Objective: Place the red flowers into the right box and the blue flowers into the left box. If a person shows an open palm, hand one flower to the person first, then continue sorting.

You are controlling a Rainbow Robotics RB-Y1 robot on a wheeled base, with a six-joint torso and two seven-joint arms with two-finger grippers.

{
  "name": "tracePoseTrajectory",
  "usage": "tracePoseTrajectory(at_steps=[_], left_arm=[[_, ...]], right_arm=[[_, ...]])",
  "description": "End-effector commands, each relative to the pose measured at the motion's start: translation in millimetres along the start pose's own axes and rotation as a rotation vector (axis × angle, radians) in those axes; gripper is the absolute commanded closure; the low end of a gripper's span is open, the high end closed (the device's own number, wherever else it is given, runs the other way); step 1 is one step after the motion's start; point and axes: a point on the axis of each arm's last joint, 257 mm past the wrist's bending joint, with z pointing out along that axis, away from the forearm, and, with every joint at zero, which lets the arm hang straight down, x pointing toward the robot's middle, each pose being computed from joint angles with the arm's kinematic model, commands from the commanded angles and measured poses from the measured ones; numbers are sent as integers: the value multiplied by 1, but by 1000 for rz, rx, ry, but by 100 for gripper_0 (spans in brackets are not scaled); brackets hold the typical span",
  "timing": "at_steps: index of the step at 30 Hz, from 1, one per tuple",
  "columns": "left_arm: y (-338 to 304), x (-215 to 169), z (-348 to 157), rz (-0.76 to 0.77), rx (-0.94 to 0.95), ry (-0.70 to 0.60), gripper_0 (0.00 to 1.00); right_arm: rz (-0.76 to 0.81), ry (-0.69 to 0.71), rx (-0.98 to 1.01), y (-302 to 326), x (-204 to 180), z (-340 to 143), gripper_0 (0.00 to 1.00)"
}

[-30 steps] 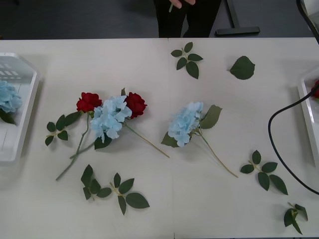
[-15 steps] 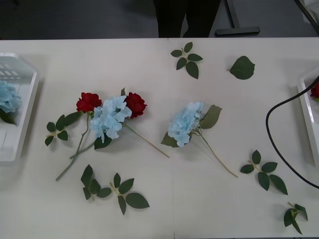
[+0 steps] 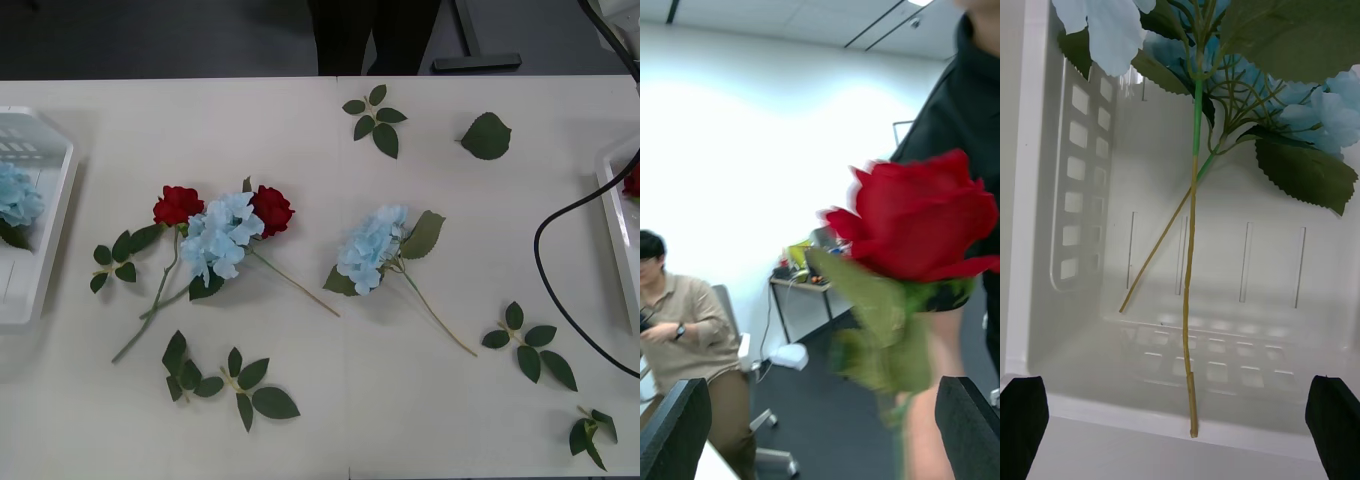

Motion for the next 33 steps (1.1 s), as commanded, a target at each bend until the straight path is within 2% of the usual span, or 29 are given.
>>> tracePoseTrajectory(at_steps=[1,4,7,12,18,26,33], left_arm=[[18,-2,-11,96,-52,20,0],[18,-2,-11,96,-52,20,0],[18,-2,-11,96,-52,20,0],[18,-2,-11,96,-52,20,0],[18,-2,-11,96,-52,20,0],[18,-2,-11,96,-52,20,0],[18,-2,-11,96,-52,20,0]], right_arm=[[-37,28,-96,31,-8,11,13],[-33,131,-145,33,23,3,14],[-46,277,-179,31,74,-14,14],[-36,533,-187,22,180,-69,14],[12,745,-170,15,265,-150,13],[-50,1096,-168,16,312,-267,14],[-142,1288,-106,26,336,-351,14]])
